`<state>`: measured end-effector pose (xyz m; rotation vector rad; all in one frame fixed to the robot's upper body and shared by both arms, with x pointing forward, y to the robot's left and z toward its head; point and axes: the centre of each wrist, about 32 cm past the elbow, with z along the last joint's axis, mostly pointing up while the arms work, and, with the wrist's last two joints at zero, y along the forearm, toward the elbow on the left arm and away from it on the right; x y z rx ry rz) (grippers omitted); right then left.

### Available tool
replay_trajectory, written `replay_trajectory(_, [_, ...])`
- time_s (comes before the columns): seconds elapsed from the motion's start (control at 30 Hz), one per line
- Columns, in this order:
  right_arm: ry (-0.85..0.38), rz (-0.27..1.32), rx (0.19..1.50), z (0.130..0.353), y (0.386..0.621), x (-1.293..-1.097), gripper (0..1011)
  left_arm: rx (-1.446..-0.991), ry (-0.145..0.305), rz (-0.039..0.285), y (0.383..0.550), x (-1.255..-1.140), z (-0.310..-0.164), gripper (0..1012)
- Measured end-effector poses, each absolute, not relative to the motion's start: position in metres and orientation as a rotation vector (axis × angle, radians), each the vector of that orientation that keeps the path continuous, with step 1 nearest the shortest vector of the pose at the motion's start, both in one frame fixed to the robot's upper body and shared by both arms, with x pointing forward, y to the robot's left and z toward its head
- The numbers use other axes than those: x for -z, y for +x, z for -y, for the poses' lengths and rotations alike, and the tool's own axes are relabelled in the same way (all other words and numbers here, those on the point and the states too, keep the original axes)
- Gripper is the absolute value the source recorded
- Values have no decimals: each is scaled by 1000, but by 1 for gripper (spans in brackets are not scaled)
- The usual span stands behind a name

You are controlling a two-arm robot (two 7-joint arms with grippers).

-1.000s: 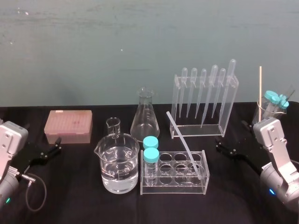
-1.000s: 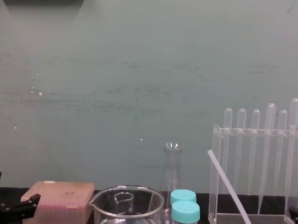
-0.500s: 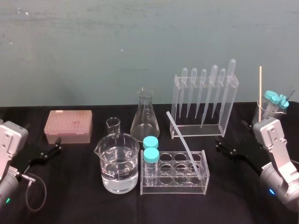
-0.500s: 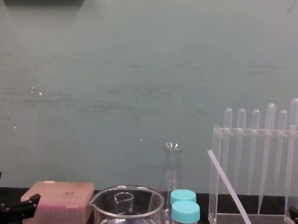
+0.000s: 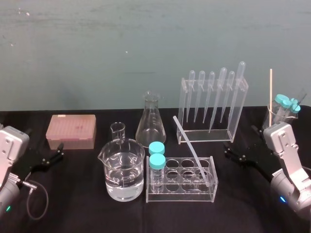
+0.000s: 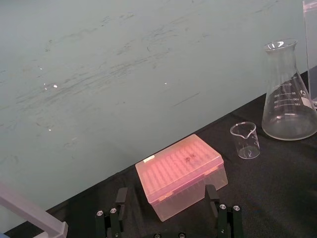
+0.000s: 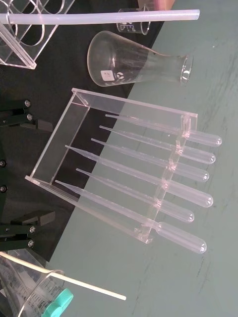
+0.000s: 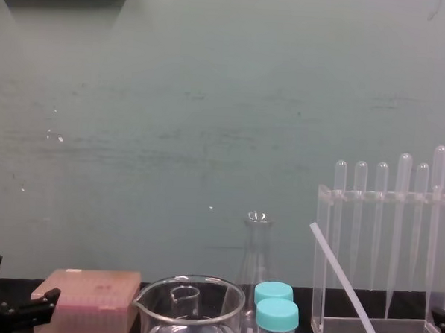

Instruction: Pick up the stirring rod with one hand, then place it down.

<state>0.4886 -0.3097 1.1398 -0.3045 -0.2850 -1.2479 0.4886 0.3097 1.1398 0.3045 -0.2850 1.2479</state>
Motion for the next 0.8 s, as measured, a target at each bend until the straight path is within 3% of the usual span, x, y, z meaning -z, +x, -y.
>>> replay_trajectory(0.3, [-221,405,1313,309,488,-1145,1004,-1248,304,285,489,-1140,-310,1000])
replay_trajectory(0.47, [-106,549,1340,304,497,-1162,1004,-1248,304,285,489,-1140,-310,1000])
replay_trajectory(0.63, [30,654,1284,290,512,-1183,1004,-1248,304,285,489,-1140,-310,1000])
replay_trajectory(0.8, [99,678,1175,276,522,-1193,1004,-1248,305,285,489,-1140,-310,1000])
